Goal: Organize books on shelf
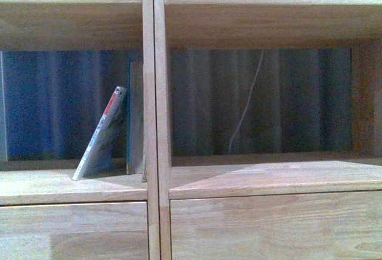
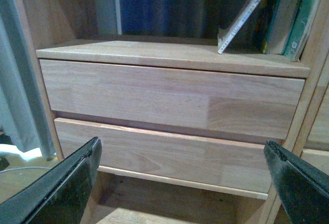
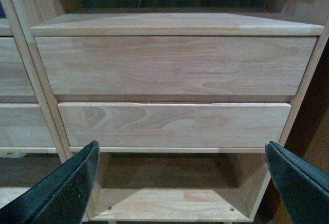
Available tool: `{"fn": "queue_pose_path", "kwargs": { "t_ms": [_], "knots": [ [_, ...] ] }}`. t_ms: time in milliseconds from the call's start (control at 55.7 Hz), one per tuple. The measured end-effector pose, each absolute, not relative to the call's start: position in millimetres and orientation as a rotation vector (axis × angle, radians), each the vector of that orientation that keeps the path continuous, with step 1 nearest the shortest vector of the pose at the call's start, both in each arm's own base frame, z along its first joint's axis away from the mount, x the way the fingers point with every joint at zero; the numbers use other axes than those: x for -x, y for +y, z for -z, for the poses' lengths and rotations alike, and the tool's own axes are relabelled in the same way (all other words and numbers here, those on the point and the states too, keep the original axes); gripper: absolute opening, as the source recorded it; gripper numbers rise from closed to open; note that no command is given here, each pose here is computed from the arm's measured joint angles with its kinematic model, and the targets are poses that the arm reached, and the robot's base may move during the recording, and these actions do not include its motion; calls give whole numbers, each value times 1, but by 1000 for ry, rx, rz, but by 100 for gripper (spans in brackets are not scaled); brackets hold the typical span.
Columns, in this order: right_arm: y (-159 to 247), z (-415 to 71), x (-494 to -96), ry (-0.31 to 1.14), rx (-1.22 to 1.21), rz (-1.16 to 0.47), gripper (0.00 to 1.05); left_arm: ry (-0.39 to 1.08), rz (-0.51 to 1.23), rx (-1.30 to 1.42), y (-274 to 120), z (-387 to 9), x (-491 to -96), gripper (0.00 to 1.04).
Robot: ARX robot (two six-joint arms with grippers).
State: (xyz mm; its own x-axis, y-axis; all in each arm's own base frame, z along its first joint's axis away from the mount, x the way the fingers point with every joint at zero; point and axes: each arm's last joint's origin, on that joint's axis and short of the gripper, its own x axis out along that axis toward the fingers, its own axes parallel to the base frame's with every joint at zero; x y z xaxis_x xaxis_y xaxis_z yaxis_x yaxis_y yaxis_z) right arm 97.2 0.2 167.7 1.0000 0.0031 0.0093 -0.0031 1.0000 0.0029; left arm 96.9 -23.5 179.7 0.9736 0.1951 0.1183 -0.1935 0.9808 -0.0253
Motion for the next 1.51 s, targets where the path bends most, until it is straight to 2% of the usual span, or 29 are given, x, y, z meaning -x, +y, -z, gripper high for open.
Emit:
{"fn": "queue_pose_path", "kwargs": {
  "t_ms": [234,485,557,611,719,754,1024,1509],
  "knots": [
    [0,-168,-97,-9,-3,-3,98,-166,-216,64,-17,-180,-93,97],
    [0,-168,-97,-9,-3,-3,98,-143,-222,75,-15,-177,-93,97],
    [0,-168,-97,-9,-3,-3,98,-121,-172,60,-14,-175,-93,87],
    [0,-168,-97,-9,-3,-3,98,-84,-129,40,-13,-171,-94,74],
    [0,-168,-97,-9,-3,-3,98,-27,-65,18,-11,-165,-96,59],
    [0,-168,-97,-9,-3,-3,98,-10,-45,13,-9,-164,-96,50],
    [0,-168,-97,-9,-3,-3,98,9,0,9,-1,-162,-97,4],
    [0,-168,-97,-9,-3,-3,98,-5,2,9,0,-166,-97,3]
  ]
}}
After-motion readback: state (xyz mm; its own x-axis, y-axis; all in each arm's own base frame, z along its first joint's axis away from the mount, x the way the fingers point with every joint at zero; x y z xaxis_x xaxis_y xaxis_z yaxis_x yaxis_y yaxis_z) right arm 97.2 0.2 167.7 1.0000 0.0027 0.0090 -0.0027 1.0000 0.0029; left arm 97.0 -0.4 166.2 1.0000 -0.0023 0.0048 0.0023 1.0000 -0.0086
